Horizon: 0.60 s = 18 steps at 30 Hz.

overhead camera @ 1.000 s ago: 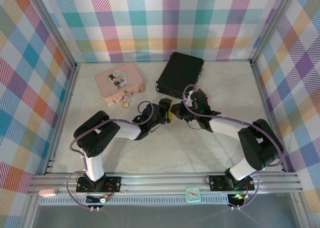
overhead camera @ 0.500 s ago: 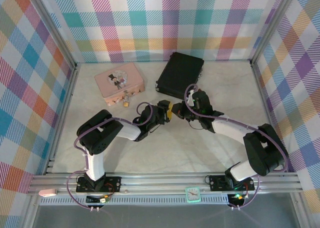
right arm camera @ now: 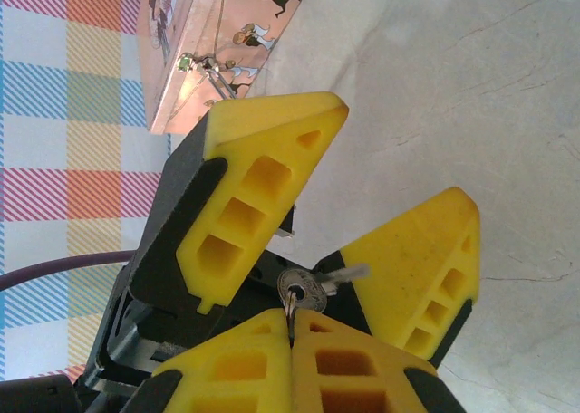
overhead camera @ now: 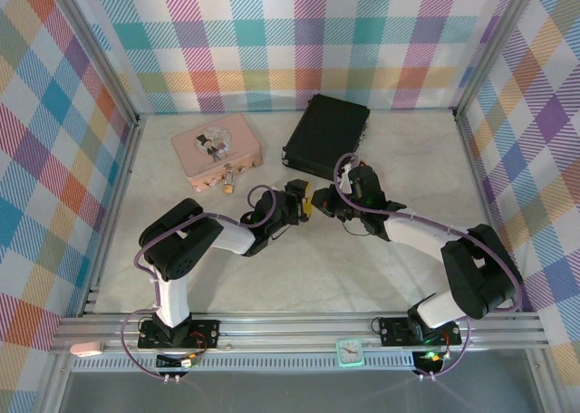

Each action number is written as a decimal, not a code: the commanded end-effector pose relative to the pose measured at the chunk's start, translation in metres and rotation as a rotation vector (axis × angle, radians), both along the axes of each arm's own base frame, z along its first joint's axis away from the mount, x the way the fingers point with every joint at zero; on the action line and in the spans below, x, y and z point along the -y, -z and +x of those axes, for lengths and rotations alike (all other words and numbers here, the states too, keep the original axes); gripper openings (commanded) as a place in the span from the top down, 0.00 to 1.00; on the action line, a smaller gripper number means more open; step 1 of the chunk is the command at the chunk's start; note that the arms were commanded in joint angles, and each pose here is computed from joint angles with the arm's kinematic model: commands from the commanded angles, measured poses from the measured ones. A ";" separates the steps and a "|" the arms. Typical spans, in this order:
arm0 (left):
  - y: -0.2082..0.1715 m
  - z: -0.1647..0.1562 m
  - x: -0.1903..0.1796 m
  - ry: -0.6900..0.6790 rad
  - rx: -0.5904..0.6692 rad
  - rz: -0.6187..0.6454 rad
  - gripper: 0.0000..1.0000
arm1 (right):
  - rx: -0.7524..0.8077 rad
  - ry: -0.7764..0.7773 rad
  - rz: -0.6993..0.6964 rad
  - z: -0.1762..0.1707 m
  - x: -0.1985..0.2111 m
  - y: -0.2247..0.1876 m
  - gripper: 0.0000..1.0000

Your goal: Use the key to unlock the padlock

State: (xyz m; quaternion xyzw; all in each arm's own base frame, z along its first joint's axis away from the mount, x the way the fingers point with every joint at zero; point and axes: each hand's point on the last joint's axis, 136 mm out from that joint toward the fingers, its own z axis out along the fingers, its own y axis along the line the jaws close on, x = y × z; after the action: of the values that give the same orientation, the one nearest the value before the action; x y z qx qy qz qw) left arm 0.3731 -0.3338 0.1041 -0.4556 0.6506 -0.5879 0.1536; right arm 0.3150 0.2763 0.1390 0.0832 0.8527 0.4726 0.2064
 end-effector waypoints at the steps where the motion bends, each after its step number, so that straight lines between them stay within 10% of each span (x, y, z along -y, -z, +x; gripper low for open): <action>1: -0.018 0.000 -0.003 -0.007 0.024 -0.063 0.36 | 0.011 -0.025 0.013 -0.001 -0.005 0.002 1.00; 18: -0.025 0.003 -0.004 -0.017 0.018 -0.123 0.37 | -0.023 -0.055 0.012 -0.004 -0.008 0.013 1.00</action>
State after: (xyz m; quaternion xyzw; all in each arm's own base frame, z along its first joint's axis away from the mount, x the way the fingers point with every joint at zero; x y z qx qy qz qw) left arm 0.3711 -0.3288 0.1025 -0.4708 0.6365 -0.5946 0.1403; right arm 0.3127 0.2803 0.1296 0.0787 0.8556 0.4754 0.1892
